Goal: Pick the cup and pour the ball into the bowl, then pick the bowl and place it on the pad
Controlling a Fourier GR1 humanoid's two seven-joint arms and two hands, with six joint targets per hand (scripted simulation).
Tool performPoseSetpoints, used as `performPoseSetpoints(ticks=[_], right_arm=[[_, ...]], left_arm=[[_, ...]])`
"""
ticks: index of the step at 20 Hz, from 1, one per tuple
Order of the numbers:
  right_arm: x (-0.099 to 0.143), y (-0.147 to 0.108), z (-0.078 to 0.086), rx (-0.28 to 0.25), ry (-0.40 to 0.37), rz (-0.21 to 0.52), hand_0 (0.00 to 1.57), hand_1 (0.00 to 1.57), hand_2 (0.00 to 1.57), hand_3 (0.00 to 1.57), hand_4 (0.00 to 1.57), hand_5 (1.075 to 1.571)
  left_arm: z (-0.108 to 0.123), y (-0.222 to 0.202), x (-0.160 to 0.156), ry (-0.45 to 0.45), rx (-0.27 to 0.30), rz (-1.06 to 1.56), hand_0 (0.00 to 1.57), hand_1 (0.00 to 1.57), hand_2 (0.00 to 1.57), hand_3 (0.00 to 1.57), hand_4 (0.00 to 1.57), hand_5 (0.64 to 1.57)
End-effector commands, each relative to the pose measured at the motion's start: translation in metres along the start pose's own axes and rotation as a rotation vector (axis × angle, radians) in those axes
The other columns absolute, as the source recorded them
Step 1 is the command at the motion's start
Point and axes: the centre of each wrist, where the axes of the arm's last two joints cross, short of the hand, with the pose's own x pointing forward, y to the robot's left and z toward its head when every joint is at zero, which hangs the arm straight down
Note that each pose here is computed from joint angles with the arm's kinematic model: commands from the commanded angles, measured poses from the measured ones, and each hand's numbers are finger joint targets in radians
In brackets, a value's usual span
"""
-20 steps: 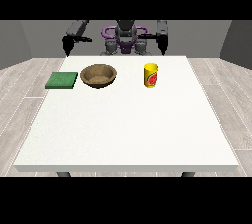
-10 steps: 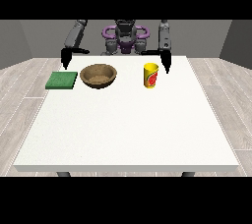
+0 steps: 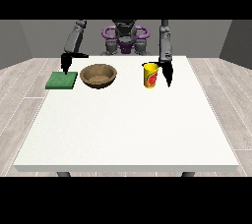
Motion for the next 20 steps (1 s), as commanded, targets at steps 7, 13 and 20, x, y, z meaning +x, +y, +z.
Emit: performPoseSetpoints(ticks=[7,13,20], right_arm=[[0.005,-0.016,-0.015,0.031,-0.091,0.0,0.0,0.0,0.0,0.0,0.0,1.543],[0.029,-0.039,-0.033,0.056,-0.155,0.013,0.0,0.0,0.0,0.0,0.0,1.54],[0.042,-0.053,-0.046,0.077,-0.089,0.017,0.0,0.0,0.23,0.0,0.18,1.552]], left_arm=[[-0.033,0.005,-0.003,-0.078,0.055,-0.025,0.0,0.0,0.0,0.0,0.0,1.401],[-0.01,0.011,-0.013,-0.157,0.145,-0.192,1.38,1.38,1.57,1.57,1.14,1.544],[-0.002,-0.002,-0.008,-0.114,0.213,-0.312,1.39,1.39,1.57,1.57,1.23,1.532]])
